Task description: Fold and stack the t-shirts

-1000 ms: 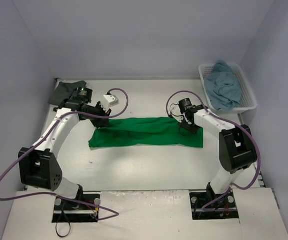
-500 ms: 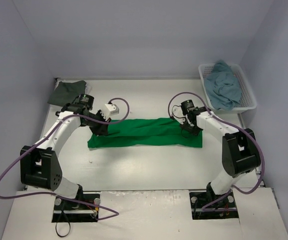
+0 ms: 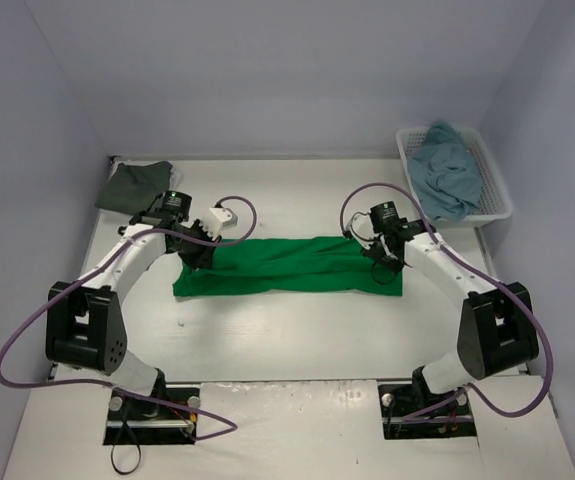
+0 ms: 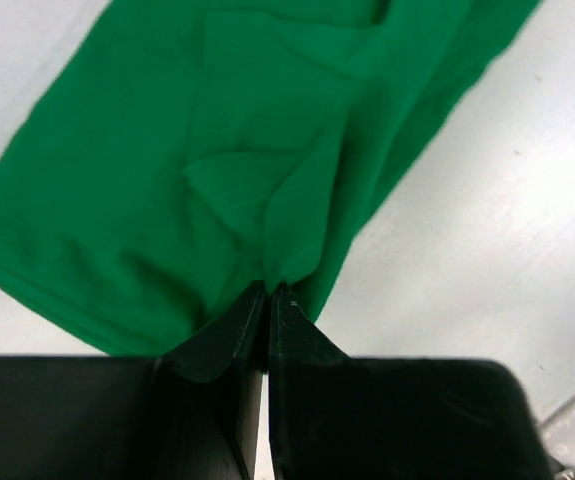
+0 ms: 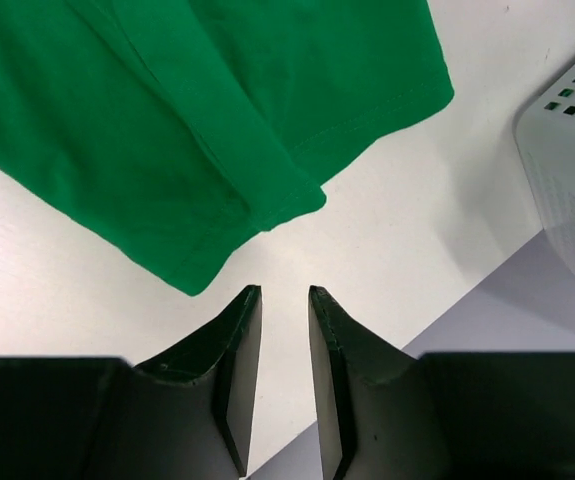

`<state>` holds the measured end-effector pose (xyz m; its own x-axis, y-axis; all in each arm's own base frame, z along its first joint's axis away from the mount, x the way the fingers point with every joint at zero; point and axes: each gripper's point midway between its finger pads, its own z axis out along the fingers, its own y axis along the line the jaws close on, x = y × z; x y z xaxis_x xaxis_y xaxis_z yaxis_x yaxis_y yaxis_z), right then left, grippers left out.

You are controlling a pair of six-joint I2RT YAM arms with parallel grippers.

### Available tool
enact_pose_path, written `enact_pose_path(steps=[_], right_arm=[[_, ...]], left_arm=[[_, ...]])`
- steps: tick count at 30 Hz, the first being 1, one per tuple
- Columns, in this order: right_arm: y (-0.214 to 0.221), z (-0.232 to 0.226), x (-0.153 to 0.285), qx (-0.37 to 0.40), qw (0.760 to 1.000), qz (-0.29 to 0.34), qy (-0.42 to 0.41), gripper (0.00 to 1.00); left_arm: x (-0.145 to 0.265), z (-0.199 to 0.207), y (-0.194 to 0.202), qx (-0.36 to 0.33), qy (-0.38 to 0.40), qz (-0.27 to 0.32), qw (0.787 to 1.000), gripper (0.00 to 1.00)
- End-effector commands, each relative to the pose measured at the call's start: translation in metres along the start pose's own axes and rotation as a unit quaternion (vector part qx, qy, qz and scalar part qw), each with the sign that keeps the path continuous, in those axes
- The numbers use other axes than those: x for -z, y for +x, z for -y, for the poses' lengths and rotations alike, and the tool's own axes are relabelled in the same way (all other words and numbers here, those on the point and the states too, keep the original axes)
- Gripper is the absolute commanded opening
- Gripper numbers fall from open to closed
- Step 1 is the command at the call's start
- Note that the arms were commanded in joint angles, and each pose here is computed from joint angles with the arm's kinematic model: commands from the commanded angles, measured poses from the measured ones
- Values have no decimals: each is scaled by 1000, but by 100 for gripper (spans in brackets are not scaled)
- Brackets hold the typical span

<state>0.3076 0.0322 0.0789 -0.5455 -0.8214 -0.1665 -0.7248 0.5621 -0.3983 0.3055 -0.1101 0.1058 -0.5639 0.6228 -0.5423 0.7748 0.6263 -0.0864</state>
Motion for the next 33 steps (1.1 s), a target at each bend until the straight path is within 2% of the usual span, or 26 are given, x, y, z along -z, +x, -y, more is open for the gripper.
enact_pose_path(steps=[1, 6, 12, 19, 20, 21, 25, 33], right_arm=[[-12, 2, 14, -16, 999, 32, -2, 21], [-31, 3, 11, -30, 998, 52, -20, 10], [-43, 10, 9, -35, 997, 61, -22, 9], [-52, 7, 0, -42, 997, 59, -37, 9], [-53, 7, -1, -41, 997, 60, -37, 8], [-53, 5, -2, -40, 997, 58, -40, 8], [-58, -10, -13, -40, 995, 57, -72, 7], [-70, -33, -31, -41, 992, 47, -106, 1]], left_arm=[[0, -26, -30, 1, -56, 39, 998, 0], [-15, -38, -37, 11, -62, 24, 998, 0], [-49, -44, -21, 39, -25, -48, 998, 1], [-62, -37, -11, 38, 1, -87, 995, 21], [-61, -35, -10, 36, 2, -91, 995, 28], [-61, -33, -9, 34, 2, -94, 995, 30], [-58, -33, -4, 34, -3, -107, 994, 35], [-42, -35, -14, 28, -26, -89, 995, 36]])
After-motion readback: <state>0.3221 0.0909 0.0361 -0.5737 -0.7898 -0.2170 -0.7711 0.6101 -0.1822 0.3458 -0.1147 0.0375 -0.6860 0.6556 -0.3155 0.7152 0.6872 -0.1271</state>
